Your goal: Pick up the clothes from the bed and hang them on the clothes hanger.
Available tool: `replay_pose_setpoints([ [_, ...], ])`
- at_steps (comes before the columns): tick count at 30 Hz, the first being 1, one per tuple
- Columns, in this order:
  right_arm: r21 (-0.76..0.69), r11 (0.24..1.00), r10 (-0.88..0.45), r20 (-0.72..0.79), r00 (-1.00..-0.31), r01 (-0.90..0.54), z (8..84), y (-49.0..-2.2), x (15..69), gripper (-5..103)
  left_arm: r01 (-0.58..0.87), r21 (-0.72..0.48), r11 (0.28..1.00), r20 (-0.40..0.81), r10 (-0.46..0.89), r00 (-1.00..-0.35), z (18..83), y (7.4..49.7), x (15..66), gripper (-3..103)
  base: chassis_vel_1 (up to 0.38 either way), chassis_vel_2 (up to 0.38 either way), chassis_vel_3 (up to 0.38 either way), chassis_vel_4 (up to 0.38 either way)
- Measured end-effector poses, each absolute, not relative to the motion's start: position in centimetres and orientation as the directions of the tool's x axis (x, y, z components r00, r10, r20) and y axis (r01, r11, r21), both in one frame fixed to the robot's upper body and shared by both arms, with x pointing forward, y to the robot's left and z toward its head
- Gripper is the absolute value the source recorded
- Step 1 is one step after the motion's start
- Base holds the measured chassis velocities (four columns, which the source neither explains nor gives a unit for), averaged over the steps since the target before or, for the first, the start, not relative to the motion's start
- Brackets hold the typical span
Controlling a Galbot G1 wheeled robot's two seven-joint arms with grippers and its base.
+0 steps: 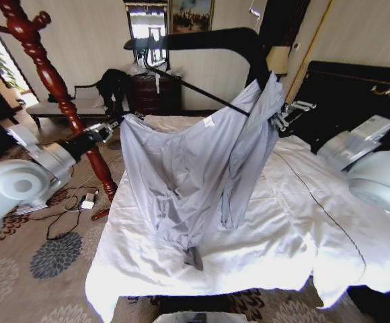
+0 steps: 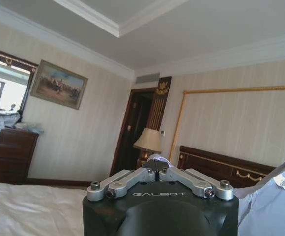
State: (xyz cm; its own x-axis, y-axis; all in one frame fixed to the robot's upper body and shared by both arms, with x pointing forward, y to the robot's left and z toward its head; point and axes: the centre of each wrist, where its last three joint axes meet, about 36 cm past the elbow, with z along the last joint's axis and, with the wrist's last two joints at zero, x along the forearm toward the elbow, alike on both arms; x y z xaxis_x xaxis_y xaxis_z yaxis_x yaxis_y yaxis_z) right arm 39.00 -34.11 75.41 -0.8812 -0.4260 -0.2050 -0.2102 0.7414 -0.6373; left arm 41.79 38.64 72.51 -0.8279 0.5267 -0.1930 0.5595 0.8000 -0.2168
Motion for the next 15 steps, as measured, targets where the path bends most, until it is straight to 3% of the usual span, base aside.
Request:
replay_pose_setpoints([
  [15, -0.691, 0.679, -0.449, -0.124, -0.885, -0.248, 68.6, -34.5, 38.3, 16, 0.571, -0.219, 0.791, -0.205, 0.534, -0.82, 72.3, 36.6, 39.8, 0, 0.0, 0.0, 0.0, 0.0],
])
